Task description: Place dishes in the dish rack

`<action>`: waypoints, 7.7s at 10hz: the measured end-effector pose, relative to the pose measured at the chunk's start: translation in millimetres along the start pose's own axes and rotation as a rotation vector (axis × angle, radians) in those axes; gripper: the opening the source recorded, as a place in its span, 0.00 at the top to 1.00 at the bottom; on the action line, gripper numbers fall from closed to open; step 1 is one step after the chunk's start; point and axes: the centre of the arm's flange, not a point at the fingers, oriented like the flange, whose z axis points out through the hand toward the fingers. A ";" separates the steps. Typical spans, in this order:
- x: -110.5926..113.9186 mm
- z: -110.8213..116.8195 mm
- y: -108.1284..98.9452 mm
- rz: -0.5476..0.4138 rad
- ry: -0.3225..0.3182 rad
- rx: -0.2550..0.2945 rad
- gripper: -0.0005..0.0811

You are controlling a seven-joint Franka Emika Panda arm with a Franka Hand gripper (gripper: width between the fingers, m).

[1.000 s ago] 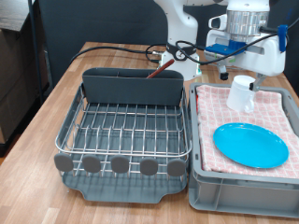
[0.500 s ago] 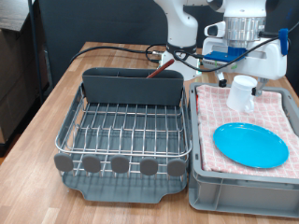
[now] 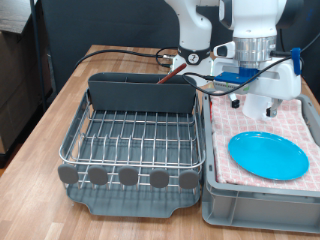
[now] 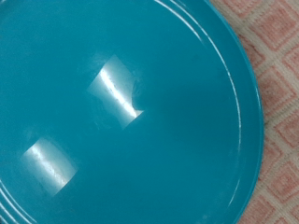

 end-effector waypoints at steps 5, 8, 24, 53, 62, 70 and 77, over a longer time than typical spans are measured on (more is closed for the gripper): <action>4.9 29.5 7.1 -0.032 -0.025 0.016 0.01; 5.8 41.7 12.2 -0.053 -0.044 0.028 0.01; 2.3 62.0 19.8 -0.082 -0.080 0.090 0.60; 7.1 63.4 5.8 -0.090 -0.088 0.086 0.01; 0.7 70.2 -8.5 -0.096 -0.098 0.096 0.39; 1.1 70.6 -9.4 -0.104 -0.083 0.092 0.95; 6.1 48.0 -19.9 -0.118 -0.031 0.040 0.96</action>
